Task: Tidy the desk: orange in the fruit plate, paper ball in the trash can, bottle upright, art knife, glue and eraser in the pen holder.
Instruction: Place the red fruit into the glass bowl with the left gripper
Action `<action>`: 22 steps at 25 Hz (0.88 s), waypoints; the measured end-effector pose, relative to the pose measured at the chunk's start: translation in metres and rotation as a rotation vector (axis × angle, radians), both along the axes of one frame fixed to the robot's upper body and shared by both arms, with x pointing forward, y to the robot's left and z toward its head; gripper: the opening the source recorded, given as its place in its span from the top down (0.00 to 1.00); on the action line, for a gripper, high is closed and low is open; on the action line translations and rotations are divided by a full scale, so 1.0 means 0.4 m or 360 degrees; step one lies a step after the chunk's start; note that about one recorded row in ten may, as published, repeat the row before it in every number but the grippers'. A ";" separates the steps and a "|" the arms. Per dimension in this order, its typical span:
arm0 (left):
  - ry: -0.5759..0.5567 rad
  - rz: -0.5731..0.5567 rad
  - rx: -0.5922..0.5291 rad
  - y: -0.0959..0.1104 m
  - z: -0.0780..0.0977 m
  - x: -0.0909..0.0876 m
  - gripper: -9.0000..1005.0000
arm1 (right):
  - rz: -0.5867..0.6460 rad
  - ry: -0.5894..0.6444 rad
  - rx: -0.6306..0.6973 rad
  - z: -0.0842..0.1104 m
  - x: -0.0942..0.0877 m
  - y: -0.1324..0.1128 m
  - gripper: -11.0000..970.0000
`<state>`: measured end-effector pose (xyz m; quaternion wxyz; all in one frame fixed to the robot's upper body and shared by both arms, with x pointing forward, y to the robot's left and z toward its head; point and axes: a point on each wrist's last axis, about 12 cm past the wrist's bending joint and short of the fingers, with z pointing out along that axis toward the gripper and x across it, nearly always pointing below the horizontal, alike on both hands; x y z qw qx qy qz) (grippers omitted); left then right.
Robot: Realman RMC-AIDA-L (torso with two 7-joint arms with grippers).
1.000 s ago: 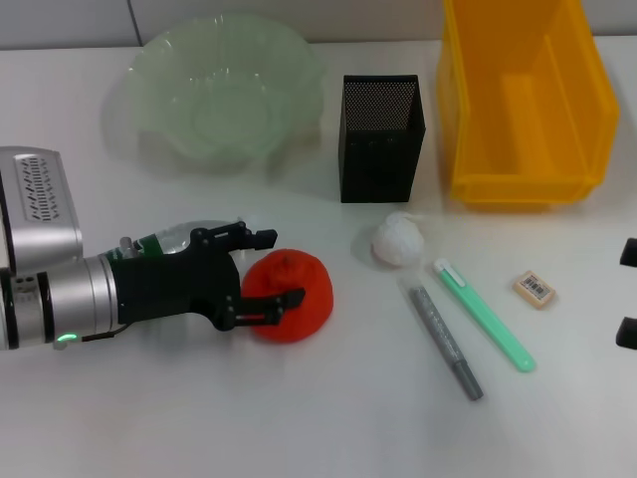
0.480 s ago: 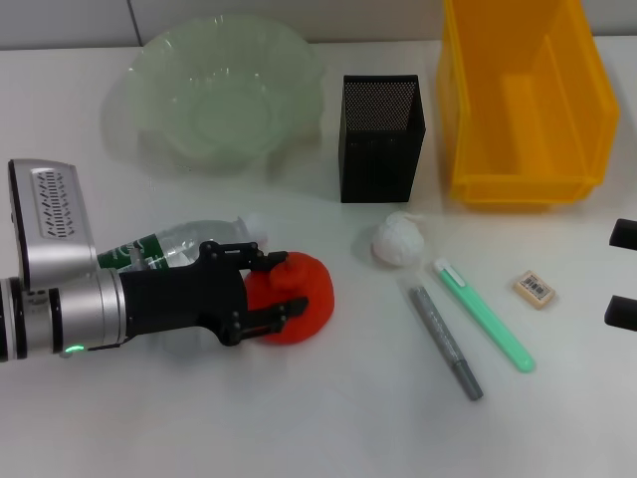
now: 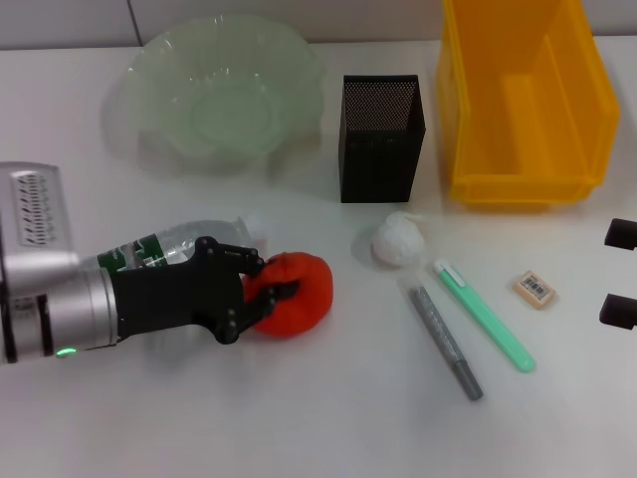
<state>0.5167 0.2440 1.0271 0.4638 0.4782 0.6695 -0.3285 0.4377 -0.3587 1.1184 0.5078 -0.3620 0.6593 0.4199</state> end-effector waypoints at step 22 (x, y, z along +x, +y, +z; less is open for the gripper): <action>-0.0193 0.0701 -0.0201 0.025 0.209 0.271 0.92 | 0.0045 -0.0011 0.0035 -0.002 0.012 0.016 0.14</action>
